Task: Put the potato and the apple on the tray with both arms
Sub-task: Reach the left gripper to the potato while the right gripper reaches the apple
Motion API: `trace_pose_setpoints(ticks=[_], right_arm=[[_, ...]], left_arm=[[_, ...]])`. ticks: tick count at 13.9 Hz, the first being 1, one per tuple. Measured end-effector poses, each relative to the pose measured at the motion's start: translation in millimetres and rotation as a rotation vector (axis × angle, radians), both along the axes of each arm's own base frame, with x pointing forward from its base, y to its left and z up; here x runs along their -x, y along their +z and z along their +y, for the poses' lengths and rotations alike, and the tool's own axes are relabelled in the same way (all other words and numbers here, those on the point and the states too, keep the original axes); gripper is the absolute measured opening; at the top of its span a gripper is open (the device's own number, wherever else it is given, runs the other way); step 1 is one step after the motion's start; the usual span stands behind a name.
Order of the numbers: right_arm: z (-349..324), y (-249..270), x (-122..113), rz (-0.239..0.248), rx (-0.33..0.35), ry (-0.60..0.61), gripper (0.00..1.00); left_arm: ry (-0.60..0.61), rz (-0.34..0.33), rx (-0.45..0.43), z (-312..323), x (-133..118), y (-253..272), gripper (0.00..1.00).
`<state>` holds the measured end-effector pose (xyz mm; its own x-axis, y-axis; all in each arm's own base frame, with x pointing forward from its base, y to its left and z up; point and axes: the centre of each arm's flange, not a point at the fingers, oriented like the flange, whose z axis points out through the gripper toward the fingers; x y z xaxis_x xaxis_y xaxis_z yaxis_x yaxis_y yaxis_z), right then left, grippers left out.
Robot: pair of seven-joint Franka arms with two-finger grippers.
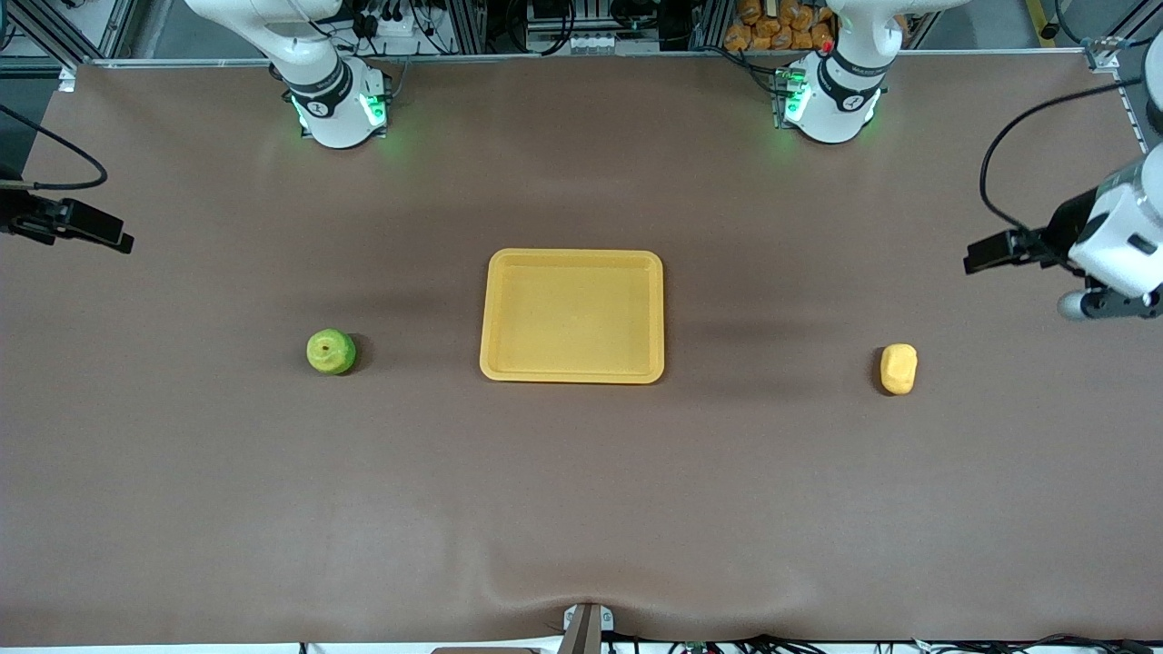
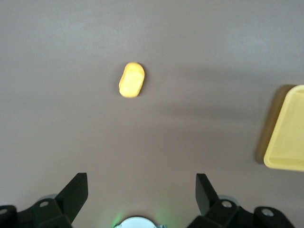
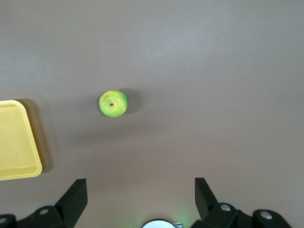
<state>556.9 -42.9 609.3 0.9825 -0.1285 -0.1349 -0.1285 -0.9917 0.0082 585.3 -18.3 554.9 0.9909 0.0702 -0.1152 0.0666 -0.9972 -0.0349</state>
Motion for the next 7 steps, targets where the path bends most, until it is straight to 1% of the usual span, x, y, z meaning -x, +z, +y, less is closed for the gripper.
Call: trace_pose_setpoints(ticks=[3,5,7], right_arm=[[0,-10,-5,0.018,0.0,0.0,1.0],[0,-16,-8,0.028,0.0,0.0,1.0],[1,-25,-13,0.041,-0.001,0.001,1.0]], left_arm=[[-0.003,-0.002,0.0,0,-11,-42,1.0],[-0.018,-0.004,-0.039,4,-19,-69,1.0],[-0.028,0.003,-0.054,6,-28,-96,1.0]])
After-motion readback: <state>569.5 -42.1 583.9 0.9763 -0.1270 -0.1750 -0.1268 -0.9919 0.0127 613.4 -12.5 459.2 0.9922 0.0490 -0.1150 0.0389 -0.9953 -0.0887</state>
